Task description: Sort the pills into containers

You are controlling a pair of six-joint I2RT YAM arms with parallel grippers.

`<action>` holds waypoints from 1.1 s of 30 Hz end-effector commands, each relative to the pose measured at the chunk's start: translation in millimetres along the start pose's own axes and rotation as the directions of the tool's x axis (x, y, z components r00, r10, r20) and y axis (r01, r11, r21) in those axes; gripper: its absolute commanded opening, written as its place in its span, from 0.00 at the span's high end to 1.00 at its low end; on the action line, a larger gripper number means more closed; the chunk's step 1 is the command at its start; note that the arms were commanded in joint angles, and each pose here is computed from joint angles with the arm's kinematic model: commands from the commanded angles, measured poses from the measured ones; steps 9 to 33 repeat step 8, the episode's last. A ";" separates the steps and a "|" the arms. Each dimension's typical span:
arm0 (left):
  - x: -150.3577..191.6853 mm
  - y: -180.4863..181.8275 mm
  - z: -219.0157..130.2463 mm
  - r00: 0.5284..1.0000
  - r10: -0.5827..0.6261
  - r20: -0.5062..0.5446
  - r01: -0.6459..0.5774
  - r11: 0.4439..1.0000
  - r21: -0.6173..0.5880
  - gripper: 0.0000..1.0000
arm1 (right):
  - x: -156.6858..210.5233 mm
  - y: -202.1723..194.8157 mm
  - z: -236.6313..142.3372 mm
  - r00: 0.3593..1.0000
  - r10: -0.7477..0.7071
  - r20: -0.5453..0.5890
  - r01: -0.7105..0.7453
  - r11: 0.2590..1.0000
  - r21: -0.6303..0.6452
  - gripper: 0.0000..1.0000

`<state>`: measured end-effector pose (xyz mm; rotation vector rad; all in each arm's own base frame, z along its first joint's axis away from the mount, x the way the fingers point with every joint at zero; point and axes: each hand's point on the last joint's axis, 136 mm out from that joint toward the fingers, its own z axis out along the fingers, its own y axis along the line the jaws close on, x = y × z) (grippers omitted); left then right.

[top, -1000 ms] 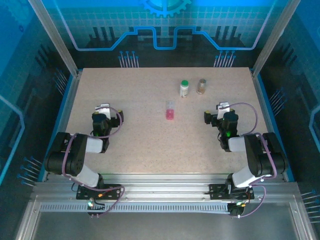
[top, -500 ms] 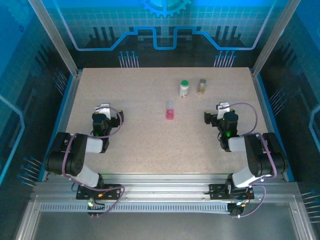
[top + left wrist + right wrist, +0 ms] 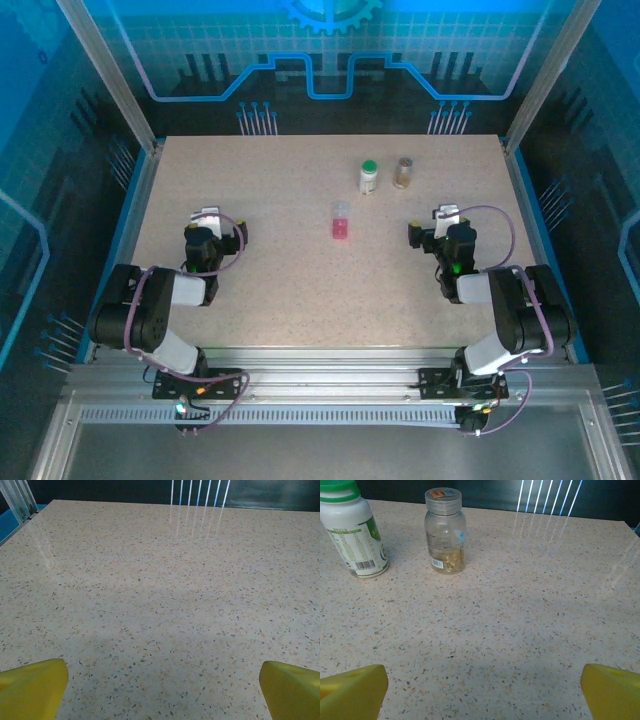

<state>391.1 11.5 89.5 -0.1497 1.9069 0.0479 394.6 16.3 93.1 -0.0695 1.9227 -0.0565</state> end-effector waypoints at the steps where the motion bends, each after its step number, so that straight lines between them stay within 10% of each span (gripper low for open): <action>1: -7.9 -7.0 3.7 1.000 -0.006 0.013 0.005 0.999 0.034 0.01 | -6.2 3.3 1.4 1.000 -0.017 0.018 0.017 1.000 -0.001 0.00; 33: -7.1 -16.0 3.9 1.000 0.002 0.002 -0.002 0.995 0.104 0.01 | -5.6 3.4 1.5 1.000 -0.017 0.016 0.017 1.000 -0.001 0.00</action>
